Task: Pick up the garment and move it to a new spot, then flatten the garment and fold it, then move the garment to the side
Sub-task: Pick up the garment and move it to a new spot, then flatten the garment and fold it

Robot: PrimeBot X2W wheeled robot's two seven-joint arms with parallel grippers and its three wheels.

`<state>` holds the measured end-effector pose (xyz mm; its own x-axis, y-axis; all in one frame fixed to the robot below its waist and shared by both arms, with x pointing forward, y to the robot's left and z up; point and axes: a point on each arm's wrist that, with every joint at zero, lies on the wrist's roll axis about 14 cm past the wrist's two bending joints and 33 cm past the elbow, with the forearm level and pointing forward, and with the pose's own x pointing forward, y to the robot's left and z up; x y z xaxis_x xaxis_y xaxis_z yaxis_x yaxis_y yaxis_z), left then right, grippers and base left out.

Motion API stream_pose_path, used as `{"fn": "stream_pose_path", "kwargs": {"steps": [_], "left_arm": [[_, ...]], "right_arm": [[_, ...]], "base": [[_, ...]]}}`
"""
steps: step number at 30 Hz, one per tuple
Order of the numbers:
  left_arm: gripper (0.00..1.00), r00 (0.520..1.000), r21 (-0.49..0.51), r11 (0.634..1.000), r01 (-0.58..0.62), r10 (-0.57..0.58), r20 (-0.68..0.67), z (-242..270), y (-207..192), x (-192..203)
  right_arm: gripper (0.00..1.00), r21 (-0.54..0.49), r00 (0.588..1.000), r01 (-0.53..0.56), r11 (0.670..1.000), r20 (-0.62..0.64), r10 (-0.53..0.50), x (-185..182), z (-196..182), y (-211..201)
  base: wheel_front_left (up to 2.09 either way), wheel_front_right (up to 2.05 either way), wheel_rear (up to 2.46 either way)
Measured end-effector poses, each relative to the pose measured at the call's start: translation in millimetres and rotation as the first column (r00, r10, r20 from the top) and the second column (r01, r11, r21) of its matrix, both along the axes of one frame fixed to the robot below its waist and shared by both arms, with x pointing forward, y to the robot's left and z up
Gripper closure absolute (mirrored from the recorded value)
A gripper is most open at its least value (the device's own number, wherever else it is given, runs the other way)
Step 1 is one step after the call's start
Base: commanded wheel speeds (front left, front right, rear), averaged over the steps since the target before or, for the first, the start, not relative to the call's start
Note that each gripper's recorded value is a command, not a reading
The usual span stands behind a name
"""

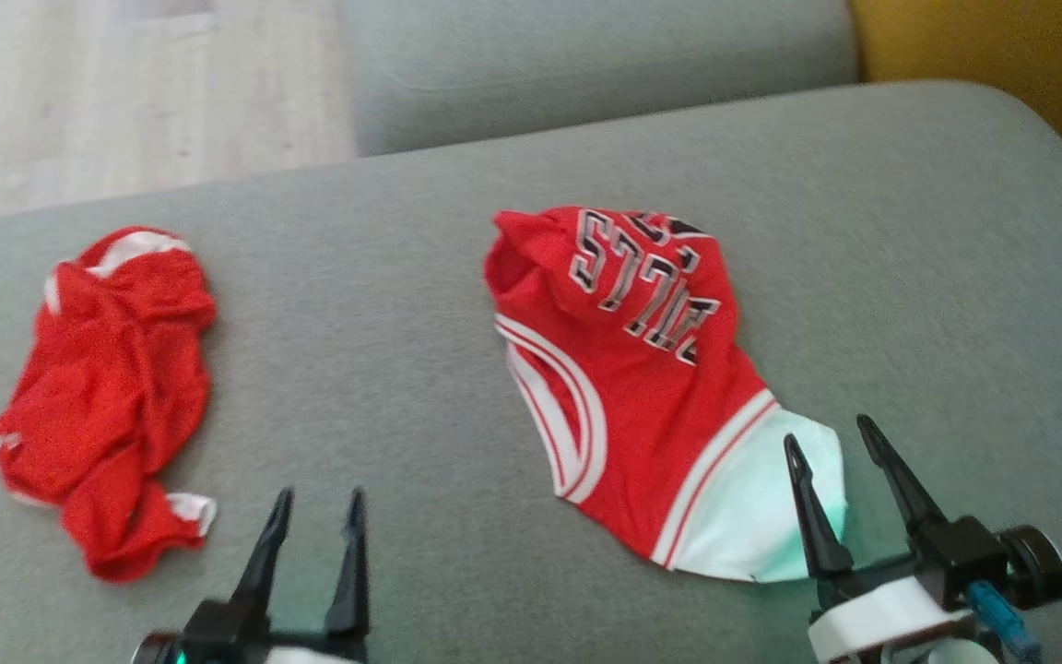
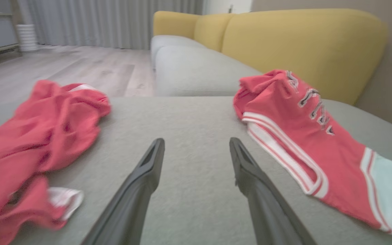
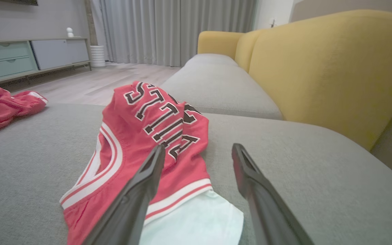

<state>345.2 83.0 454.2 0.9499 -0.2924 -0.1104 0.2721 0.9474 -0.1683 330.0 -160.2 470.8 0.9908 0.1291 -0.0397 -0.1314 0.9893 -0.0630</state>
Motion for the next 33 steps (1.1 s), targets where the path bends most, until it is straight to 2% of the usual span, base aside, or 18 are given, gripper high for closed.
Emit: {"fn": "stream_pose_path", "kwargs": {"steps": [4,9,19,24,26,28,29,33], "left_arm": [[0.0,0.994,0.022,0.993,-0.113,0.113,0.0,-3.1,33.1,-15.8],[0.0,0.983,0.026,0.983,-0.184,0.184,0.013,-2.1,58.4,-28.8],[0.0,0.977,0.027,0.977,-0.212,0.212,0.004,-7.9,73.5,-39.0],[0.0,0.979,0.03,0.978,-0.205,0.204,0.011,-6.6,73.4,-36.2],[0.0,0.98,0.028,0.98,-0.198,0.197,0.012,-6.4,71.8,-35.4],[0.0,0.98,0.03,0.98,-0.199,0.198,0.016,-5.4,71.9,-34.7],[0.0,0.98,0.03,0.98,-0.199,0.198,0.016,-5.4,71.9,-34.7],[0.0,0.98,0.024,0.98,-0.197,0.197,0.014,-5.6,71.8,-34.0]], "right_arm": [[0.0,0.002,0.999,-0.035,0.999,-0.009,0.035,-0.1,-3.2,10.3],[0.0,0.003,0.997,-0.068,0.998,-0.023,0.068,-3.2,-7.8,19.9],[0.0,0.004,0.995,-0.079,0.997,-0.058,0.079,-9.8,-18.6,23.0],[0.0,-0.033,0.989,-0.15,0.988,-0.019,0.15,-10.9,-7.5,44.4],[0.0,-0.063,0.98,-0.2,0.978,-0.014,0.2,-12.3,-6.1,56.4],[0.0,-0.112,0.964,-0.263,0.958,-0.065,0.257,-19.5,-18.5,65.4],[0.0,-0.112,0.964,-0.263,0.958,-0.065,0.257,-19.5,-18.5,65.4],[0.0,-0.204,0.899,-0.396,0.895,-0.285,0.333,-43.3,-66.5,70.2]], "base": [[0.0,0.0,0.0],[0.0,0.0,0.0],[0.0,0.0,0.0],[0.0,0.0,0.0],[0.0,0.0,0.0],[0.0,0.0,0.0],[0.0,0.0,0.0],[0.0,0.0,0.0]]}}
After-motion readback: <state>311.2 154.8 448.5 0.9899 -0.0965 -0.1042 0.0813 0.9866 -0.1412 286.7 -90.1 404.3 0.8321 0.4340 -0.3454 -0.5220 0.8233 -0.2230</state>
